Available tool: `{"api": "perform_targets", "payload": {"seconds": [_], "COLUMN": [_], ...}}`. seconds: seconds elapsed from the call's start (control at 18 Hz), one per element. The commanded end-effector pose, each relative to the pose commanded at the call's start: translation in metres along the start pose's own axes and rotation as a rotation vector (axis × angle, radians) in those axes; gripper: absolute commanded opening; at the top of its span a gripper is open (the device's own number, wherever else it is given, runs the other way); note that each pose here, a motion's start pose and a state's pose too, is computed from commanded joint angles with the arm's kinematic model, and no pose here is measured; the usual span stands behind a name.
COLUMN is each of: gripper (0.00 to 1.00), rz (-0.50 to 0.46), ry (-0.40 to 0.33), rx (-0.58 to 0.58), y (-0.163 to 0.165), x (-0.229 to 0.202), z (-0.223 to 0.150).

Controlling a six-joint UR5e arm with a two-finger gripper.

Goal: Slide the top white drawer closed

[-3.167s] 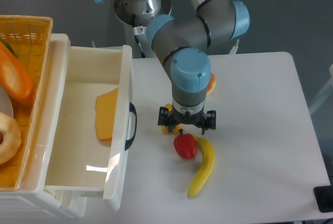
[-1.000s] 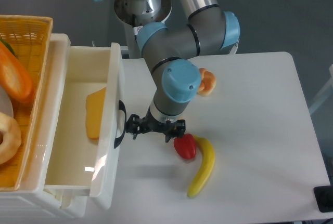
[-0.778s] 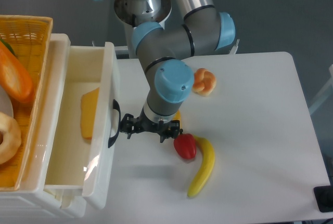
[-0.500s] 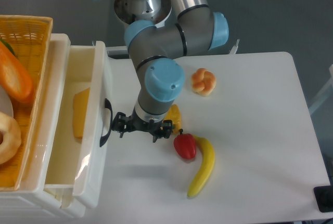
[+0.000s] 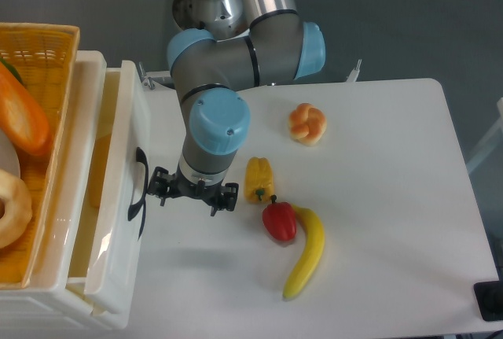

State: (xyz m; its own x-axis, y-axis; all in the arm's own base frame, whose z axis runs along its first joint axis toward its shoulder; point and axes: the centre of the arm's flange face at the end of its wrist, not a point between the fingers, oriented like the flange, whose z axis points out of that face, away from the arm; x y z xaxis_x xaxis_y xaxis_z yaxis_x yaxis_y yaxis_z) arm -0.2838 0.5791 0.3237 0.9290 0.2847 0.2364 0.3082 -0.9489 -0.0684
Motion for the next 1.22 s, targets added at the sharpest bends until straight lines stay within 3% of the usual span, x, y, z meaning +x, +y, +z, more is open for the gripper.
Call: {"api": "perform_targets", "payload": {"seconds": [1.22], "gripper": [1.0], "rz": [0.013], "ry": [0.001], "rx": [0.001], "y": [-0.0013], "x": [0.0112], "z": [0.0007]}}
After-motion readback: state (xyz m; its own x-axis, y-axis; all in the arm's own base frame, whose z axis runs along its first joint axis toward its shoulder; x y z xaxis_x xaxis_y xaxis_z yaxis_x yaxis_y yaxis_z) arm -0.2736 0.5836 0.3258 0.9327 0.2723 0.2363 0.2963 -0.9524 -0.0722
